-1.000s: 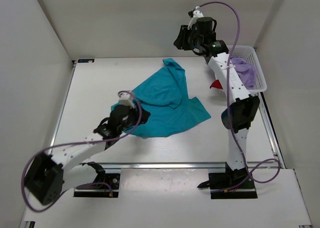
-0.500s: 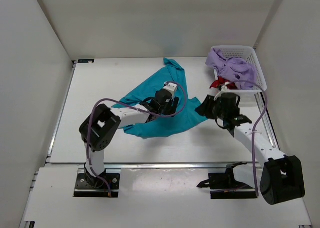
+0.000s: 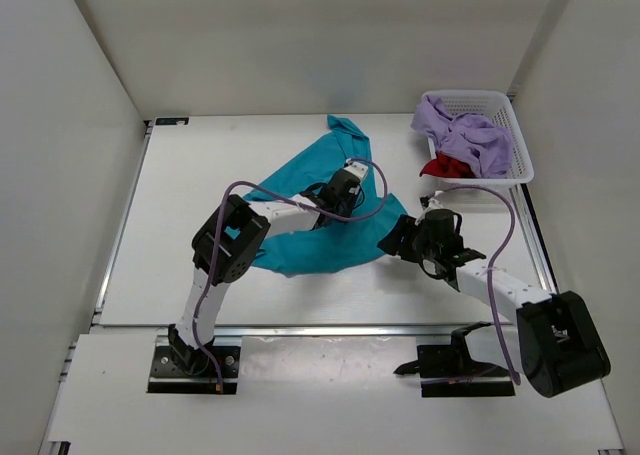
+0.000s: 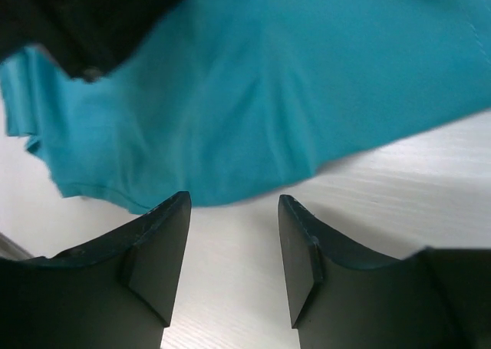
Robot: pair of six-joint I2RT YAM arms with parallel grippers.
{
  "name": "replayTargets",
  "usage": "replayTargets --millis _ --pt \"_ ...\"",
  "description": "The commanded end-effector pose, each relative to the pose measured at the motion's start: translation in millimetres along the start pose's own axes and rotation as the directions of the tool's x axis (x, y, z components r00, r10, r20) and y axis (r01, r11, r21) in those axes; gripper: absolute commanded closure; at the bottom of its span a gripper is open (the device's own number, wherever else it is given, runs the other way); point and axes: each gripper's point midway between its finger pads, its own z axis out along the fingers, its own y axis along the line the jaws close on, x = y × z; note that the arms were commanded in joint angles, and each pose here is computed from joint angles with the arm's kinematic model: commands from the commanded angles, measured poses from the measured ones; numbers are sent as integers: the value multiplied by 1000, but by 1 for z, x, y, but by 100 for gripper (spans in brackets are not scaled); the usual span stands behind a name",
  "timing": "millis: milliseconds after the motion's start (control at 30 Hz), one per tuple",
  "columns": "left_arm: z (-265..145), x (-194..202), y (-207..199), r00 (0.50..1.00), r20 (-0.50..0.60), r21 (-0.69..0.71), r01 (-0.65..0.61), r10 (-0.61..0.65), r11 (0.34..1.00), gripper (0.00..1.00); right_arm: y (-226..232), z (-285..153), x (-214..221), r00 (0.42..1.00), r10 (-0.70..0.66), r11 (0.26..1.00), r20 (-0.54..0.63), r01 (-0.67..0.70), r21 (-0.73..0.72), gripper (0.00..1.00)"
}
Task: Fold and stack the t-shirts
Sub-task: Flatten out the tshirt
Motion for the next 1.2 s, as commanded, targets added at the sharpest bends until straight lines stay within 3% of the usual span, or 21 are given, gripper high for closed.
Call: replayTargets --millis 0,133,267,333,400,467,600,767,867,1000,1033,1167 --pt "-8 -38 13 997 74 -45 21 -17 999 62 -15 11 -2 999 41 998 27 -42 47 53" --pt "-9 -52 26 994 85 -48 79 -74 996 86 -31 19 2 997 69 991 30 -72 112 52" --pt "-24 -62 37 982 128 -25 144 -140 989 94 -44 33 -4 992 120 982 31 -123 146 52" --pt "-42 -79 44 970 176 -7 173 -169 985 97 -48 42 -7 989 147 980 24 -149 132 67" --pt "-56 -87 55 957 196 8 218 -215 976 100 -41 46 -23 987 149 984 64 -155 89 92" --pt "-81 -103 68 932 250 31 265 -264 964 100 -31 45 -35 987 135 989 85 -140 56 100" --pt "-121 -112 102 875 305 83 370 -377 925 100 -2 23 -59 986 19 998 164 -29 57 100" --pt "-189 -126 130 798 383 160 439 -466 884 100 55 -39 -104 940 -69 997 333 77 -13 100" --pt "-233 -135 157 731 442 193 488 -519 851 100 79 -74 -121 926 -108 992 361 126 -25 100" --pt "-305 -153 184 643 542 247 493 -541 834 100 131 -129 -156 878 -174 970 445 231 -75 100" --pt "-317 -153 195 629 557 245 500 -543 831 100 136 -132 -151 891 -194 966 410 246 -77 100" --pt "-384 -155 235 536 649 243 527 -540 815 99 186 -188 -198 847 -255 931 466 346 -119 100"
